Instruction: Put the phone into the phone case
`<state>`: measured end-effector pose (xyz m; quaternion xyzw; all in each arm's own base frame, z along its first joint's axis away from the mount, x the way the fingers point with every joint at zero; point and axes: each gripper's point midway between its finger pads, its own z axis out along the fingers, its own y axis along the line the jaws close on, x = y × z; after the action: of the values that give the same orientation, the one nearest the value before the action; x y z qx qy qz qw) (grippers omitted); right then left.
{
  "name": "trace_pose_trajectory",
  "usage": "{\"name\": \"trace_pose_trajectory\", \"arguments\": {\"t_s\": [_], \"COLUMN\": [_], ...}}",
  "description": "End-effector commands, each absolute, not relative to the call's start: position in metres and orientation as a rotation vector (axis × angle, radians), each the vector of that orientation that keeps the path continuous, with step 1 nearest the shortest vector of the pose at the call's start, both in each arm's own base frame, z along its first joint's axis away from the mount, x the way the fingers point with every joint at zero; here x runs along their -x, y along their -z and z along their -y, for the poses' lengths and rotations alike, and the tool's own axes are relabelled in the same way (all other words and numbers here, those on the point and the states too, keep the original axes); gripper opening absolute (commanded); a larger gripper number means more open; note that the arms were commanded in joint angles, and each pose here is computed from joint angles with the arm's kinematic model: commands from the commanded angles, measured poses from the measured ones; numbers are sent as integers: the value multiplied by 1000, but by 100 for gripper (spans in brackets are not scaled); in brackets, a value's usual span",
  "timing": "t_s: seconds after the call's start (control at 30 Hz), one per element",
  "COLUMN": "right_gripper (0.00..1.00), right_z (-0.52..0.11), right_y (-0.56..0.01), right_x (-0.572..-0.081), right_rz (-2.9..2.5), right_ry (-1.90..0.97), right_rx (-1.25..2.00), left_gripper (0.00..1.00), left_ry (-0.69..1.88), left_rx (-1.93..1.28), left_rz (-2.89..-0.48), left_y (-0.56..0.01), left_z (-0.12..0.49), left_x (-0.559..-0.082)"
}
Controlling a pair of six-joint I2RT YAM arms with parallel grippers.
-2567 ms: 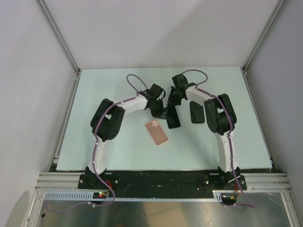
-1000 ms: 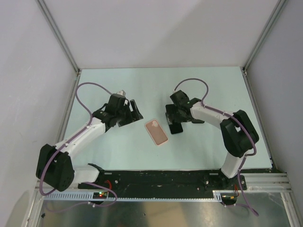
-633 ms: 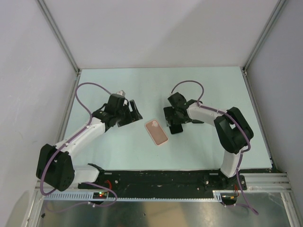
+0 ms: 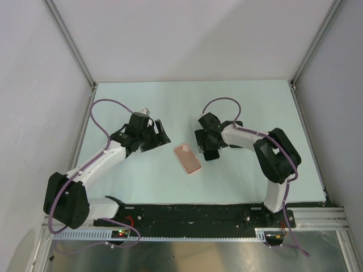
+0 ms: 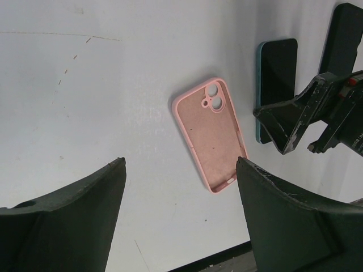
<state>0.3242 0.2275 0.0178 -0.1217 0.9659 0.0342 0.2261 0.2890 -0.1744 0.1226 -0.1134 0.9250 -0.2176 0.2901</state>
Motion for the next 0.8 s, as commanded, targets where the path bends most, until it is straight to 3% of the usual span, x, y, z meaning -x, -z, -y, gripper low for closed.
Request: {"name": "trace_pose_trajectory", "arguments": {"t_s": [0.0,0.3,0.43,0.77], "right_gripper": [85,41,26,20], "right_z": [-225,-231,-234,-254], "right_y": [-5,-5,-23,-61], "right_x": [-317,-307,-308,-299], "right_rz": [-2697,-2725,-2724,-2718], "right_ry": [-68,-127,-244,-611], "right_rx": [346,357,330,326], "left_gripper": [83,83,83,81], "left_ry": [598,602,621,662], "left_rx": [299,314,336,443], "left_rz": [-2448,-2454,-2463,-2478], "left_y": [-124,-122,-117,-99], "left_z": [174,174,176,181], "left_x": [-291,-289,-287,-285]}}
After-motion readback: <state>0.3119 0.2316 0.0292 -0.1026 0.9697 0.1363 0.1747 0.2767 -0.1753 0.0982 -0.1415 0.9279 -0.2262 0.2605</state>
